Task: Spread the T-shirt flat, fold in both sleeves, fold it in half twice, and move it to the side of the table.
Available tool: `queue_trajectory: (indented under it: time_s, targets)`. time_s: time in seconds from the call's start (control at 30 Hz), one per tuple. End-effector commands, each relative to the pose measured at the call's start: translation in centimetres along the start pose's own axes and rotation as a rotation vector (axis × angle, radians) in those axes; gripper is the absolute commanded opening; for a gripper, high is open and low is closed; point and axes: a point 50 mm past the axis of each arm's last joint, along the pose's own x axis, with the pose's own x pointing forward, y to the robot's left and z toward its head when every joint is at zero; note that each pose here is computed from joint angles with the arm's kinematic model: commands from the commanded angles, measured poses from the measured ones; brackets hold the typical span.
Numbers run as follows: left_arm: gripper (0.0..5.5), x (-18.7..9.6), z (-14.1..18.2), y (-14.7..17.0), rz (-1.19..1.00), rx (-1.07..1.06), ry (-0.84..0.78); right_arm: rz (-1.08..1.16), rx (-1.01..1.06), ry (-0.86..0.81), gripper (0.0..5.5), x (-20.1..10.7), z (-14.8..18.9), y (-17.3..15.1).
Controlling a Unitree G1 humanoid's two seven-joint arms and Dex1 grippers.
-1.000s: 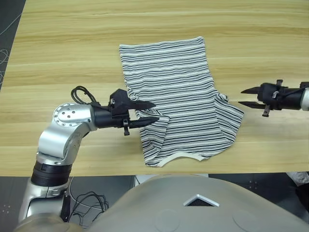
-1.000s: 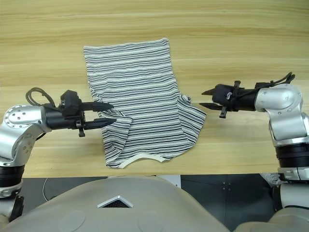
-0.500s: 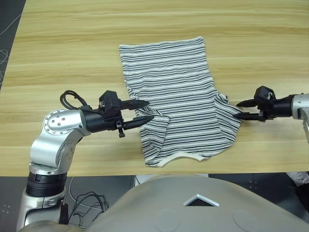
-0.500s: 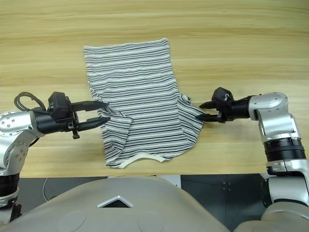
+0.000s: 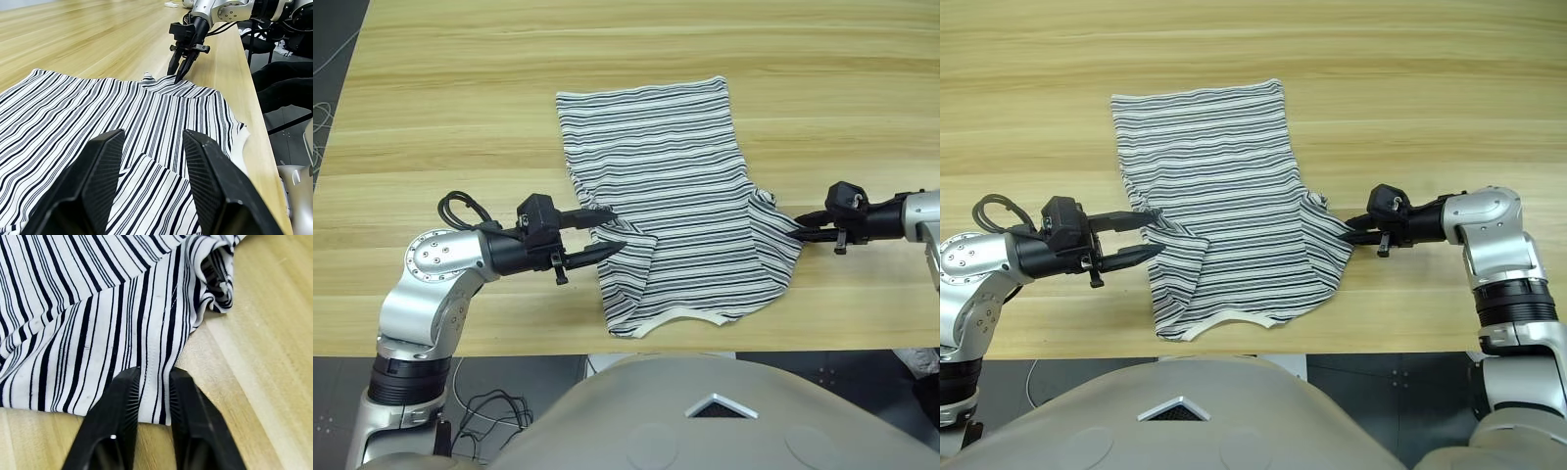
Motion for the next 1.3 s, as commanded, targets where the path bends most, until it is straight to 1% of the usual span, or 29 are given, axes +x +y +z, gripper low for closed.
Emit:
queue_trajectory:
  time_s: [0.03, 0.17, 0.33, 0.67, 1.0, 1.3]
  targets:
    - [2.24, -0.1, -0.1, 0.0, -0.003, 0.020, 0.018, 0.014, 0.027, 0.079, 0.13, 0.4, -1.4, 0.6]
    - [2.24, -0.1, -0.2, 0.0, -0.001, 0.027, 0.022, -0.012, 0.008, 0.063, 0.13, 0.2, -0.8, 0.2]
    - [2.24, -0.1, -0.2, 0.1, -0.001, 0.032, 0.023, -0.039, -0.080, 0.027, 0.13, -0.7, 1.3, 0.0]
    - [2.24, 0.0, -0.1, -0.3, -0.045, 0.044, 0.020, -0.022, -0.257, -0.038, 0.13, -1.6, 5.3, 2.3]
    - [2.24, -0.1, -0.1, -0.5, -0.049, 0.044, 0.021, 0.006, -0.302, -0.097, 0.13, 0.2, 7.3, 3.5]
    - [2.24, 0.0, -0.1, -0.6, -0.054, 0.043, 0.021, 0.034, -0.297, -0.147, 0.13, 2.5, 9.1, 3.7]
